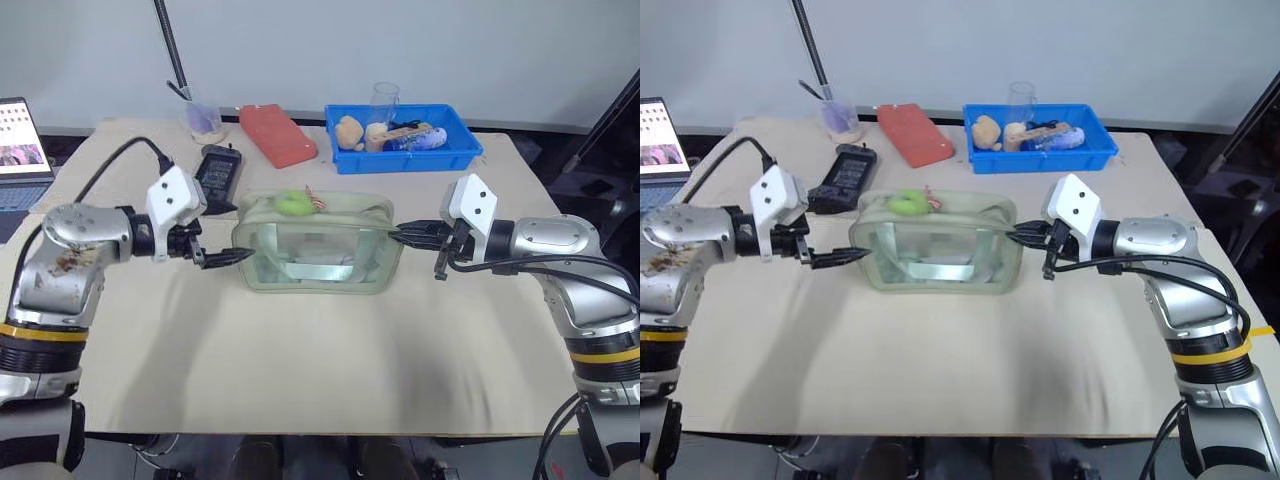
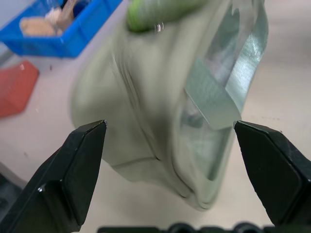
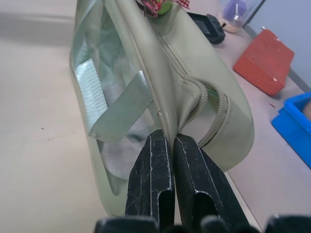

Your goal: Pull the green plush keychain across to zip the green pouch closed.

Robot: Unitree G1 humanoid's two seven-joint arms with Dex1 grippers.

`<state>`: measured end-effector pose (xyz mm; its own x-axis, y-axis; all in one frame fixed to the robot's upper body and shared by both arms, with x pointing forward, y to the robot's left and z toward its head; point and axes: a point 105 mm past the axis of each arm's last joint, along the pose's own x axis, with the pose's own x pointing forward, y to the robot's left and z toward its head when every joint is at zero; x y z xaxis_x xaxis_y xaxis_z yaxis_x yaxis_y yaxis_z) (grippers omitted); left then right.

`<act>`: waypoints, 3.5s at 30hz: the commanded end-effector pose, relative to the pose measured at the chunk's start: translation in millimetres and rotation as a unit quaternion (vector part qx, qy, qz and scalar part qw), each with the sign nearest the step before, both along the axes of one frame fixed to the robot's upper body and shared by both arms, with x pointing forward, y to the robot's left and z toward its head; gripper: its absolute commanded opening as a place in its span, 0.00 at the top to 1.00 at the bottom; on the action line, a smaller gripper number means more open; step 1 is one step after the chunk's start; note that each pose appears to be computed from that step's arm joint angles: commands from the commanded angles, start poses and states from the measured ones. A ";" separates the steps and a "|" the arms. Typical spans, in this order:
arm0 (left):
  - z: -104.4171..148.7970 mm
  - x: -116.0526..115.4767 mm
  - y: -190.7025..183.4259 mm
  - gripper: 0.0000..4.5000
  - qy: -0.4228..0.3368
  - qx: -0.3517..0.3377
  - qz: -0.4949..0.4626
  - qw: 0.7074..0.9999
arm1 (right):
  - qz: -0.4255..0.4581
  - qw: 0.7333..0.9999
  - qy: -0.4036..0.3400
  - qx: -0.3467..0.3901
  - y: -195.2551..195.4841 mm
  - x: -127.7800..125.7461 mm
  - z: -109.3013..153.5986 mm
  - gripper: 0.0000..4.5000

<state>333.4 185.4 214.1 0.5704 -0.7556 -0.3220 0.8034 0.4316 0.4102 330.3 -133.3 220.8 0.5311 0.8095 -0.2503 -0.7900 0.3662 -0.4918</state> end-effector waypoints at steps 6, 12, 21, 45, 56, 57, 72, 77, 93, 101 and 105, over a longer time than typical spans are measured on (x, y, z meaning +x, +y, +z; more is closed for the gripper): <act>13.8 -3.3 -1.6 0.87 -0.036 -0.003 -0.001 0.999 | 0.018 1.000 -0.022 -0.001 4.5 -3.6 13.2 1.00; 10.9 -2.5 -4.9 1.00 -0.035 0.002 -0.001 0.999 | 0.002 0.999 -0.030 -0.026 -11.6 3.5 25.2 0.68; 12.8 -2.2 -9.6 1.00 -0.040 0.005 -0.012 0.999 | 0.014 0.994 -0.107 -0.001 -2.4 15.4 98.8 0.01; 15.5 -3.5 -8.5 1.00 -0.041 0.022 -0.014 0.999 | 0.180 0.978 -0.105 0.021 123.5 8.5 64.5 0.72; 11.2 0.2 -5.7 1.00 -0.038 0.023 -0.012 0.999 | 0.018 0.986 -0.123 0.111 43.3 36.7 113.5 1.00; 10.7 1.0 -4.7 1.00 -0.038 0.024 -0.011 0.999 | -0.013 0.987 -0.128 0.096 24.3 39.2 111.4 1.00; 5.1 9.4 -3.5 1.00 -0.036 0.032 -0.020 0.999 | -0.177 0.983 0.002 0.036 -53.0 38.0 -33.3 1.00; 6.4 12.2 -5.6 1.00 -0.040 0.033 -0.025 0.998 | -0.154 0.983 0.072 0.068 -22.8 30.6 -77.5 1.00; 62.8 -7.8 37.5 0.00 0.000 -0.084 0.019 0.996 | -0.092 0.995 0.011 0.048 -78.2 19.7 45.2 0.06; 93.2 -23.7 74.7 0.00 0.005 -0.112 0.071 0.991 | 0.020 0.990 0.080 0.114 -41.4 -26.5 87.2 0.00; 95.3 -22.6 70.6 0.00 -0.005 -0.107 0.064 0.992 | 0.000 0.991 0.067 0.118 -40.2 -22.6 82.5 0.00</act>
